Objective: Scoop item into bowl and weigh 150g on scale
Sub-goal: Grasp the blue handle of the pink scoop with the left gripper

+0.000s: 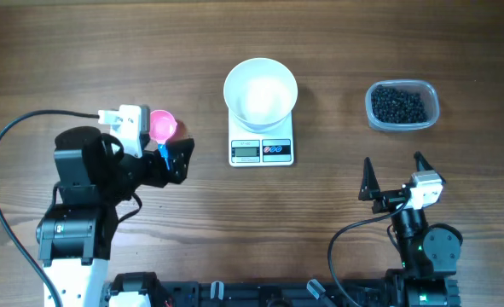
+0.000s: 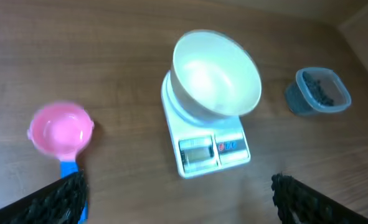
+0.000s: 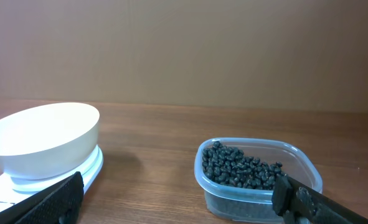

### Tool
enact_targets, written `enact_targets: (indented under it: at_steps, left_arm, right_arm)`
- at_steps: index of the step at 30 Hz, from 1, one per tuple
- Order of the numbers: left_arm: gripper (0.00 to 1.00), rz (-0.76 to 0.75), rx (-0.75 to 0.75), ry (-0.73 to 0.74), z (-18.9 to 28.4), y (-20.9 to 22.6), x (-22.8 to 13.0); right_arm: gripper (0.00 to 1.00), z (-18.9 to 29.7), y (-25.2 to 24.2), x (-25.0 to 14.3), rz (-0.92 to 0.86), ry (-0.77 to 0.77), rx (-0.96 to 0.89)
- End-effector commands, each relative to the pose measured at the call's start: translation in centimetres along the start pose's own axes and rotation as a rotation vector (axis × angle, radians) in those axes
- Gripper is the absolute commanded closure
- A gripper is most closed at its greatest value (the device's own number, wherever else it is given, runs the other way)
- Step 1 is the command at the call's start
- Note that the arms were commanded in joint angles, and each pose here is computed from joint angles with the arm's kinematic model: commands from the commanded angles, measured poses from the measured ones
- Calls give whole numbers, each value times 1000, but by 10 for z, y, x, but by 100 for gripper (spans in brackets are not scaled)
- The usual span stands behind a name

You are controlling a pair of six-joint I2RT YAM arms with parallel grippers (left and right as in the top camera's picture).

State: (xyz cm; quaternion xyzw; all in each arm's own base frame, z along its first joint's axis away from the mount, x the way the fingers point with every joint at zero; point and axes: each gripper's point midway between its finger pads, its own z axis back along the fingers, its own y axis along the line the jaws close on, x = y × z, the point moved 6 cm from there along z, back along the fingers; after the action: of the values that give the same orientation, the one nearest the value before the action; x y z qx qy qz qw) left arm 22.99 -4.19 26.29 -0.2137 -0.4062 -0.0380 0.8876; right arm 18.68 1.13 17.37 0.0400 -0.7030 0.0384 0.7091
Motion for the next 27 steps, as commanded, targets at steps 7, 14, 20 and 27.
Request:
enact_targets:
  at_steps: [7,14,20,27]
  left_arm:
    - [0,400,280,310,-45,50,-39]
    - [0,494,308,443,-77,87,-58]
    - [3,436,129,521,-100,108,-72]
    - [6,452,143,556,-138,135,-92]
  right_arm:
    - [0,0,-1,1,0,-9,-9]
    - [0,0,-1,1,0,-9,-9]
    - [0,0,-1,1,0,-9,-10]
    - [0,0,-1,1,0,-9,-9]
